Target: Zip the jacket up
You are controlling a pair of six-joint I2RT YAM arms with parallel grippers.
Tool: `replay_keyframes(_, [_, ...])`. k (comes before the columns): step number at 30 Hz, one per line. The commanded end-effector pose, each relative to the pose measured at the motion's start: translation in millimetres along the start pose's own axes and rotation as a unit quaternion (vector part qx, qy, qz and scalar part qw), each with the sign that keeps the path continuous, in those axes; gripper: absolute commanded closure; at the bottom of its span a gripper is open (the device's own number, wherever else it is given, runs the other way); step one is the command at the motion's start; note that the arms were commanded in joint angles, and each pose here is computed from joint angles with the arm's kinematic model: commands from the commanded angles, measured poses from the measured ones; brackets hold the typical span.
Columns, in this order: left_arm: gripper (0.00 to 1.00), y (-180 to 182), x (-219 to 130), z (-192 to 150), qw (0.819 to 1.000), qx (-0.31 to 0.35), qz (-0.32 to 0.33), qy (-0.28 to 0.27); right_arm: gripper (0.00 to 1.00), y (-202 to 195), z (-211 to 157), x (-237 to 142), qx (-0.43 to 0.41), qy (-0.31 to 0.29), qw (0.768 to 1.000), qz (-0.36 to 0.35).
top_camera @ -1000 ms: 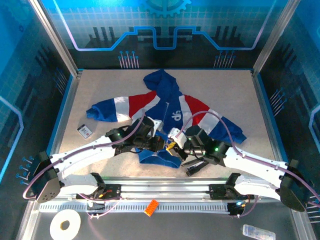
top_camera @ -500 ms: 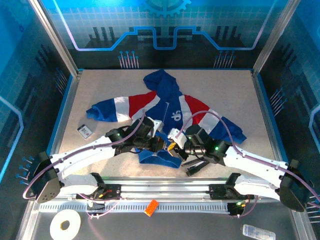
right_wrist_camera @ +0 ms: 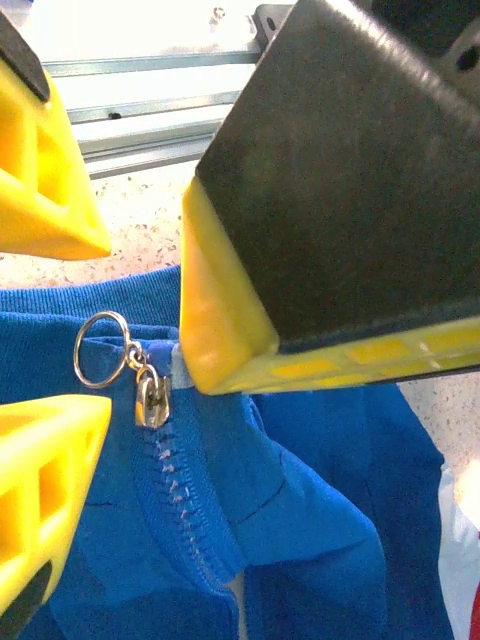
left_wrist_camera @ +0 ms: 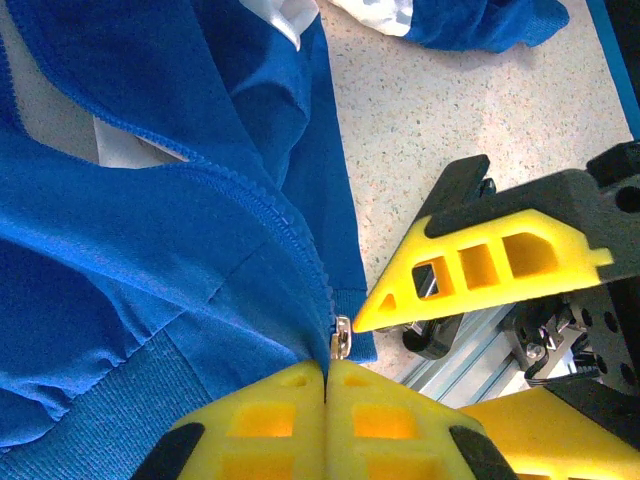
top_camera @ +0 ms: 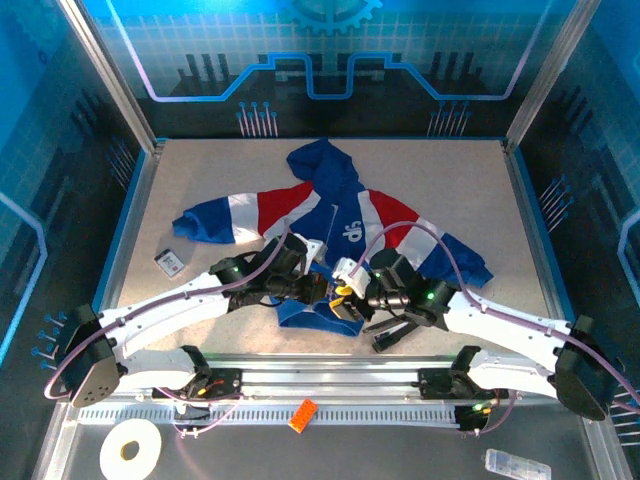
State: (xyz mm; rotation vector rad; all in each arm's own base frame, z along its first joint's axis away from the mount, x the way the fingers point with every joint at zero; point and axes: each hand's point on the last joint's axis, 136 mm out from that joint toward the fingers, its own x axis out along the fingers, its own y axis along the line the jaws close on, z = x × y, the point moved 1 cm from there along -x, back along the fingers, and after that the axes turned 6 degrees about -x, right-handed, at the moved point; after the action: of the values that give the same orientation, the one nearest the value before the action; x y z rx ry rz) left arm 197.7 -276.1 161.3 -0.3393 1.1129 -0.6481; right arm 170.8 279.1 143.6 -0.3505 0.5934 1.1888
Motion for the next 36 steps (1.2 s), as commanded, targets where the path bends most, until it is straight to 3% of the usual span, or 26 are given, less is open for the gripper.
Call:
replay_keyframes(1, [1.00, -3, -6, -1, 1.000, 0.016, -0.008, 0.000, 0.58, -4, 3, 4, -0.006, -0.006, 1.000, -0.002])
replay_keyframes(10, [1.00, -4, -6, 1, 1.000, 0.019, -0.006, 0.000, 0.55, -8, 0, 13, -0.003, 0.004, 1.000, -0.003])
replay_keyframes(19, [1.00, -1, -3, 0, 1.000, 0.022, 0.002, 0.006, 0.76, -10, 2, -1, -0.013, 0.000, 1.000, -0.022])
replay_keyframes(29, [1.00, 0, -2, -1, 1.000, 0.024, 0.004, 0.007, 0.87, -10, -1, -2, -0.016, 0.004, 1.000, -0.026])
replay_keyframes(36, [1.00, 1, -3, -3, 1.000, 0.024, 0.003, 0.009, 0.88, -14, -2, 0, -0.012, 0.009, 0.999, -0.035])
